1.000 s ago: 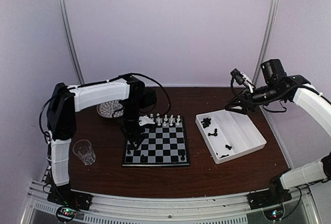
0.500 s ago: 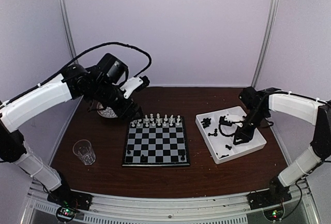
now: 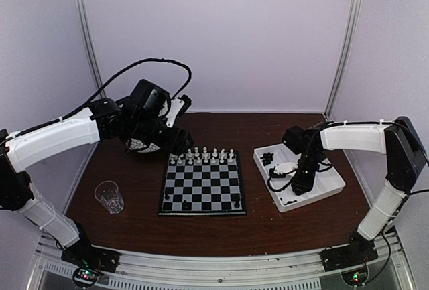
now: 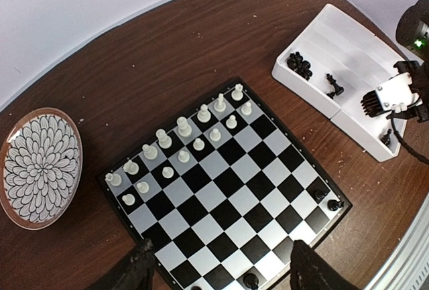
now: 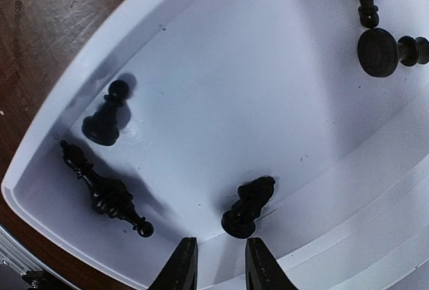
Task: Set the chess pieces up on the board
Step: Adjust the knight in the storage box.
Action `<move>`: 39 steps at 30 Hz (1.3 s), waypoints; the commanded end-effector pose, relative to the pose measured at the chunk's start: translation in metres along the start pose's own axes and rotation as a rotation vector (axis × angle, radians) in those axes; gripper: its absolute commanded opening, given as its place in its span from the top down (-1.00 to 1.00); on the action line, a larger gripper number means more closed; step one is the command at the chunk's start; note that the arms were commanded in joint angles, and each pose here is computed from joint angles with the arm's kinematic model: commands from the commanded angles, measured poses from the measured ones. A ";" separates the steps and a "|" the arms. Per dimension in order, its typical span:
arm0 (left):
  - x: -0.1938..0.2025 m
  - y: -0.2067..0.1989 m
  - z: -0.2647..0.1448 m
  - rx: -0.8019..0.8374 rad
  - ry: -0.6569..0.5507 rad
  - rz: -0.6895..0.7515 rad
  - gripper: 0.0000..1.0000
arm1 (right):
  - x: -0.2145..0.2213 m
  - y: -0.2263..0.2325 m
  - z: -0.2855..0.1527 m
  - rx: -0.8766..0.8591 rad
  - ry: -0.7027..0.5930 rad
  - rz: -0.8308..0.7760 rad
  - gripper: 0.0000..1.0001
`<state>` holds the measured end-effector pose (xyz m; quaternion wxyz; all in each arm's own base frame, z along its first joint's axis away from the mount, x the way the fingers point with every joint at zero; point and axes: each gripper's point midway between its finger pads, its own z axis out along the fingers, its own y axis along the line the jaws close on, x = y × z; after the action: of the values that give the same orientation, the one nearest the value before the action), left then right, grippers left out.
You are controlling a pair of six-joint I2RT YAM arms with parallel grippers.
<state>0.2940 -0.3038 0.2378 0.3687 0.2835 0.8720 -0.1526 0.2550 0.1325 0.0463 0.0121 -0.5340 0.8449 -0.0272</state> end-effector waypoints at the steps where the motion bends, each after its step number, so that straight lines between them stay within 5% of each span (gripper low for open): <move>1: -0.020 -0.010 -0.011 0.043 -0.078 -0.061 -0.39 | -0.006 -0.025 -0.004 0.124 0.031 0.043 0.44; 22: -0.009 -0.010 -0.001 0.039 -0.044 -0.039 -0.41 | -0.005 -0.003 0.018 0.070 0.140 0.008 0.48; 29: -0.009 -0.017 0.002 0.076 -0.051 -0.030 -0.40 | -0.021 0.023 0.006 -0.064 0.028 0.005 0.48; 39: -0.009 -0.019 0.007 0.081 -0.046 -0.027 -0.41 | -0.022 0.007 -0.009 0.039 -0.007 0.018 0.47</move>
<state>0.2891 -0.3140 0.2379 0.3641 0.2772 0.8699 -0.1839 0.2518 0.1568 0.0493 0.0116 -0.5291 0.8481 -0.0249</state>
